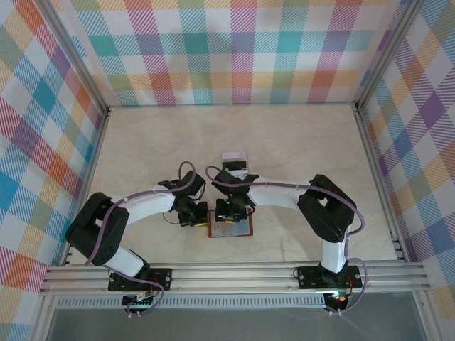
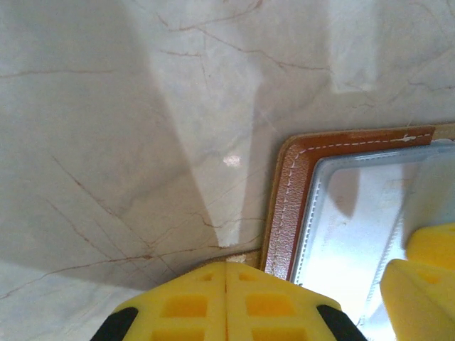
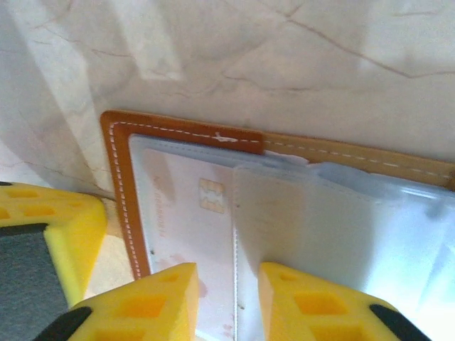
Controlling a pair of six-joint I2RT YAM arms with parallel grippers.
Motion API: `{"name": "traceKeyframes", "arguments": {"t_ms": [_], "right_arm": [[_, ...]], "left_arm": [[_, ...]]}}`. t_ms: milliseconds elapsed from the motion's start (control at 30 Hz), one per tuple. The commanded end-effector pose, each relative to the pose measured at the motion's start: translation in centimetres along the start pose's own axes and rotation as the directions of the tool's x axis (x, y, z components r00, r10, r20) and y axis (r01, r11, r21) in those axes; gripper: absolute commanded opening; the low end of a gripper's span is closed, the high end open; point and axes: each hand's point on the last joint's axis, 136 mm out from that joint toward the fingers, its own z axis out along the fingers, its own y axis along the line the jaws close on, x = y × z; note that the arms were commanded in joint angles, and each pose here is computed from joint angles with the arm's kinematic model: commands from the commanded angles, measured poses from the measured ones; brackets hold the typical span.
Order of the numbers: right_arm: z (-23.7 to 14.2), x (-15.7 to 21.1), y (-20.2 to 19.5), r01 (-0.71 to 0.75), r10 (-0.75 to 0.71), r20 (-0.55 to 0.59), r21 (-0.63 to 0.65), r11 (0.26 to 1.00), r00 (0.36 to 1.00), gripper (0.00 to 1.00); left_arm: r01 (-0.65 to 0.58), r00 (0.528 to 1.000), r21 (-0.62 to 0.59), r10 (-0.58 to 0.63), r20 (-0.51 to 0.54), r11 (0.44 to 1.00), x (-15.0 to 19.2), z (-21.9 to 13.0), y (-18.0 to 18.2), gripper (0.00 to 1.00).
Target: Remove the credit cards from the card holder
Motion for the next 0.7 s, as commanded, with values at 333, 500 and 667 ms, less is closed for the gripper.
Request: {"name": "traceKeyframes", "arguments": {"t_ms": [333, 500, 667], "right_arm": [[-1.3, 0.9, -3.1, 0.068, -0.069, -0.006, 0.272, 0.96, 0.998, 0.55], [-2.0, 0.8, -3.8, 0.062, -0.067, 0.006, 0.311, 0.949, 0.998, 0.59], [-3.4, 0.9, -5.3, 0.049, -0.067, 0.037, 0.376, 0.925, 0.997, 0.61]], "left_arm": [[0.007, 0.999, -0.049, -0.009, -0.042, 0.999, 1.2, 0.3, 1.6, 0.07], [0.006, 0.999, -0.048, -0.007, -0.04, 0.999, 1.2, 0.2, 1.5, 0.07], [0.005, 0.999, -0.046, -0.007, -0.038, 0.999, 1.1, 0.1, 1.4, 0.07]]}}
